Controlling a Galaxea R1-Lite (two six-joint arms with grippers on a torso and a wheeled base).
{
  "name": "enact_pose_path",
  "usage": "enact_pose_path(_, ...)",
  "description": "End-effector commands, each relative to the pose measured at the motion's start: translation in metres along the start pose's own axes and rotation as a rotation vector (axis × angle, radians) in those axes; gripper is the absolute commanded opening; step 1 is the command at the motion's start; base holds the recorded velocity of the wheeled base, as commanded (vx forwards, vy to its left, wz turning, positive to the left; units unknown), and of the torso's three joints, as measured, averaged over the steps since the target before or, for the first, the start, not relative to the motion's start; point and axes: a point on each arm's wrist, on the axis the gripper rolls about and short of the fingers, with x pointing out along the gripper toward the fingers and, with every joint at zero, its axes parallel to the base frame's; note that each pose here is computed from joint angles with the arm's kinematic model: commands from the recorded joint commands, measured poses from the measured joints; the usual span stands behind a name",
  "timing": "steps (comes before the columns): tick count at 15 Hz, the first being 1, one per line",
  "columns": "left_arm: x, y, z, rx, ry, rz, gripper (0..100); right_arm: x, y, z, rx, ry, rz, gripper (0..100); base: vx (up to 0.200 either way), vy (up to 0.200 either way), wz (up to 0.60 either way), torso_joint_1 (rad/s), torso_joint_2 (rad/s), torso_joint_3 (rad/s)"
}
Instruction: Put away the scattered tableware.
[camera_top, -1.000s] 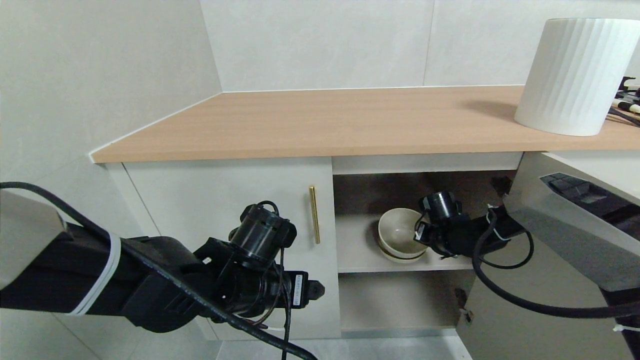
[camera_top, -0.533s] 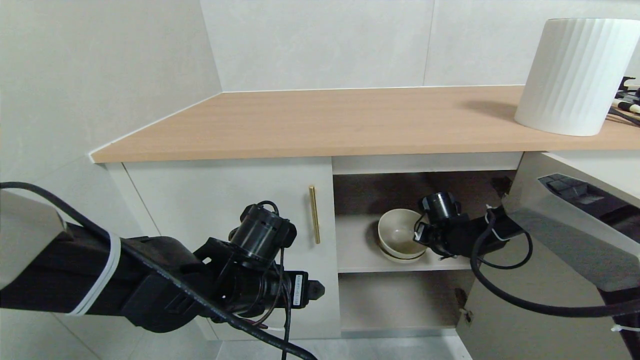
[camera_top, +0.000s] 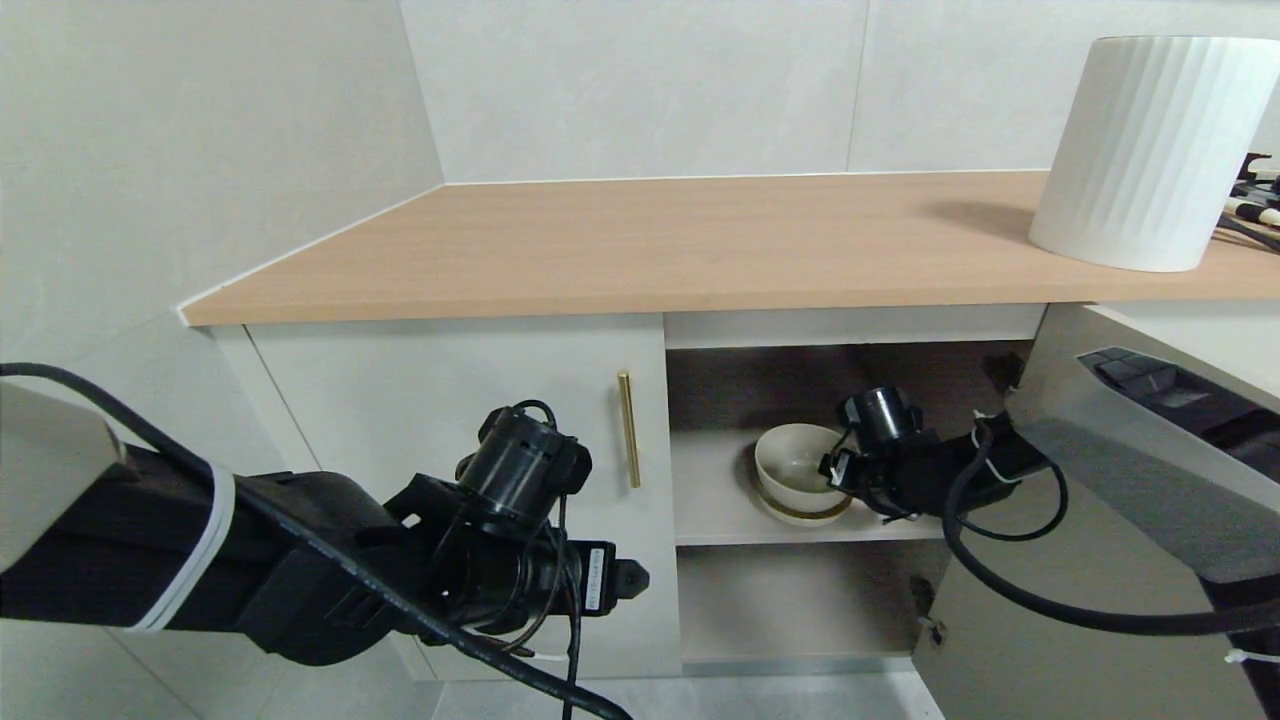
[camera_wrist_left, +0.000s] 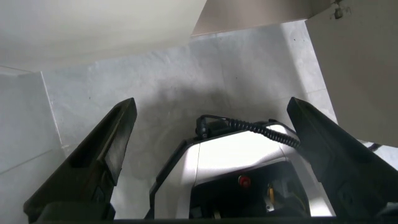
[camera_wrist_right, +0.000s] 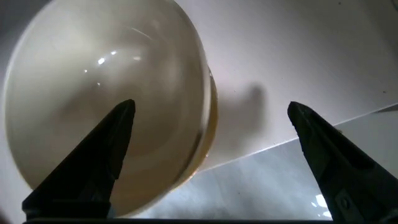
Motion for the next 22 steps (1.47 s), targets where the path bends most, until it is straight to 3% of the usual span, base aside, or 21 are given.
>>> enact_pose_path(1,-0.011,0.001,0.004,-0.007,-0.030,-0.012,100,-0.035,-0.005,0.010,-0.054,0.029,0.020,100,0.000,0.000,0.00,0.000,0.00,0.000)
enact_pose_path(5,-0.079,0.014,0.015,-0.047,-0.165,-0.056,100,-0.144,-0.035,0.016,-0.240,0.100,0.219,100,0.000,0.000,0.00,0.000,0.00,0.000)
enact_pose_path(9,-0.126,0.030,0.001,-0.066,-0.223,-0.069,100,-0.221,-0.062,-0.004,-0.338,0.081,0.315,100,0.000,0.000,0.00,0.000,0.00,0.000)
enact_pose_path(10,-0.145,0.042,-0.008,-0.080,-0.251,-0.058,100,-0.248,-0.067,-0.012,-0.362,0.063,0.366,100,0.000,0.000,0.00,0.000,0.00,0.000)
enact_pose_path(11,-0.150,0.048,-0.013,-0.071,-0.263,-0.048,100,-0.257,-0.073,-0.013,-0.366,0.061,0.363,100,0.000,0.000,0.00,0.000,0.00,0.000)
enact_pose_path(14,-0.149,0.058,-0.025,-0.039,-0.246,-0.016,100,-0.279,-0.088,-0.013,-0.373,0.082,0.352,100,0.000,0.000,0.00,0.000,0.00,0.000)
enact_pose_path(22,-0.132,0.054,-0.020,-0.031,-0.231,-0.006,100,-0.280,-0.090,-0.022,-0.411,0.117,0.336,100,-0.025,0.000,0.00,0.000,0.00,0.001)
